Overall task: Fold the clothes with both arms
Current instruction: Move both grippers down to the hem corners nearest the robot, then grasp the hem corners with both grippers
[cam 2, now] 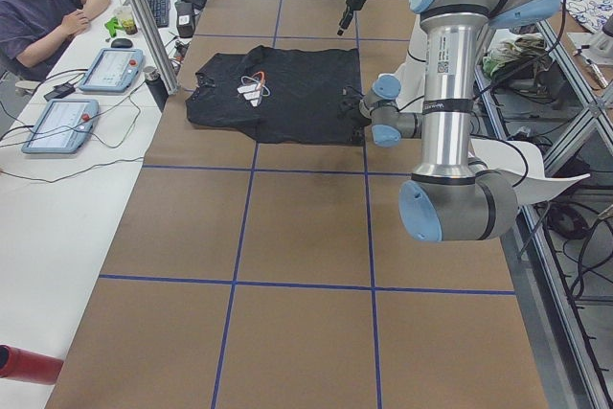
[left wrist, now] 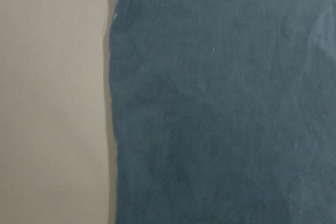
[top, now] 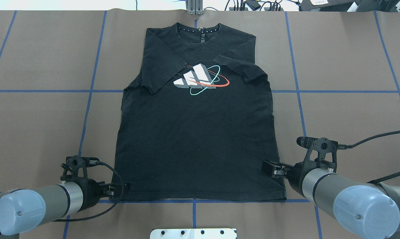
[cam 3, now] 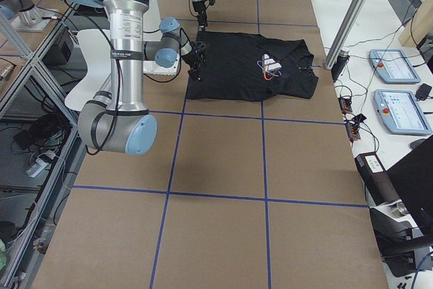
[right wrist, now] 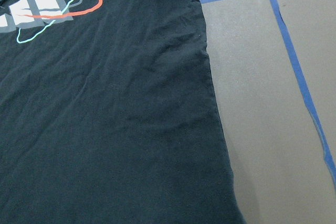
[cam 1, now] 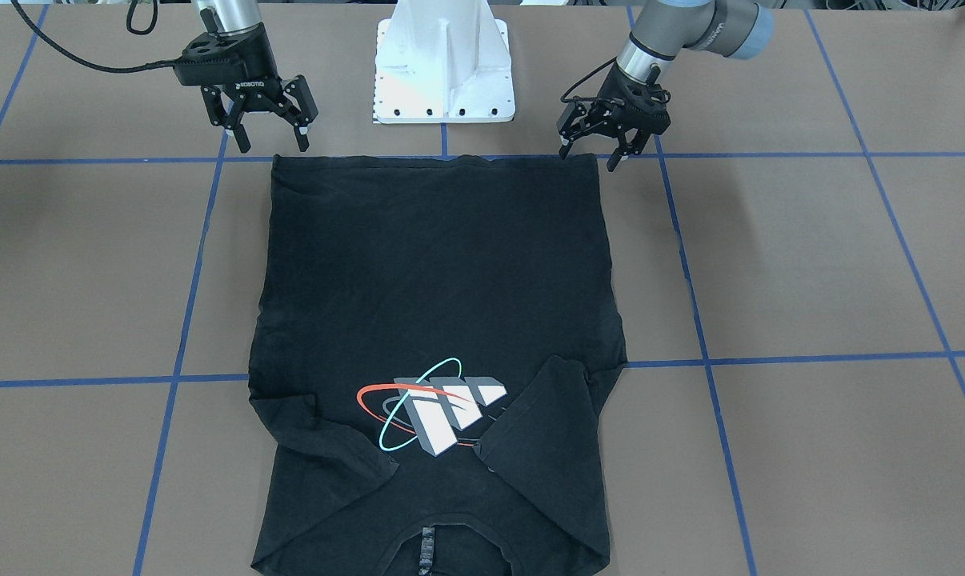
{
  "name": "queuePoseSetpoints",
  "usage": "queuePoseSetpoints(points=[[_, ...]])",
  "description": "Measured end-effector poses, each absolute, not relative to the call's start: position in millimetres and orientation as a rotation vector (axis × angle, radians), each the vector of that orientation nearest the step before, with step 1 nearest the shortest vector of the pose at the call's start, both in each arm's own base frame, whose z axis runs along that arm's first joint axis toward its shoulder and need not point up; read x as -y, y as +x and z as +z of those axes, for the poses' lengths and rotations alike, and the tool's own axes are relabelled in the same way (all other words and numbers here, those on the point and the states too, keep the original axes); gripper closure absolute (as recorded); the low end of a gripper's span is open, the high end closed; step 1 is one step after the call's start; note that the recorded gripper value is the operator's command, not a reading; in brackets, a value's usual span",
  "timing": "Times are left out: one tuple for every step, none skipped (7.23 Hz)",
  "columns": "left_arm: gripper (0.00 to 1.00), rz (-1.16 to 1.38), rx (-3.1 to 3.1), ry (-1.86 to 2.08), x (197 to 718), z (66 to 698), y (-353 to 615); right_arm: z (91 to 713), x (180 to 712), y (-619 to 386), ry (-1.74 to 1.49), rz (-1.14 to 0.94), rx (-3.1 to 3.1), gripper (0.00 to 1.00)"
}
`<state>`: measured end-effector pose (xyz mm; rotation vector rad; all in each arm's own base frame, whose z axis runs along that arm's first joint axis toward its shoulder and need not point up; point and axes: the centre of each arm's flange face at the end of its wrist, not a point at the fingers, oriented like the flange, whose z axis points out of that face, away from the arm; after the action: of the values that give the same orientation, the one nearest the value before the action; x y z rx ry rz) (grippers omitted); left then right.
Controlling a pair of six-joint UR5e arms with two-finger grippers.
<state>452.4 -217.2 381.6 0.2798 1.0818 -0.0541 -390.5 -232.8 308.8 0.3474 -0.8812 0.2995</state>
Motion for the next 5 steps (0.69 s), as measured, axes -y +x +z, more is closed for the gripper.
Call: queuePoseSetpoints(points=[[0.04,-0.039,-1.069,0.270,209,385,455,307,232,-389,0.348,0.300,0.885,0.00],[0.23,-0.028,-1.063,0.263,203,387,458,306,232,-388,0.348,0.300,0.889,0.00],[0.31,-0.023,-1.061,0.260,201,388,459,305,232,-388,0.348,0.300,0.890,0.00],[0.33,-0.020,-1.057,0.258,199,390,460,305,232,-388,0.347,0.300,0.890,0.00],[0.38,-0.017,-1.053,0.256,198,390,461,305,231,-388,0.347,0.299,0.891,0.00]])
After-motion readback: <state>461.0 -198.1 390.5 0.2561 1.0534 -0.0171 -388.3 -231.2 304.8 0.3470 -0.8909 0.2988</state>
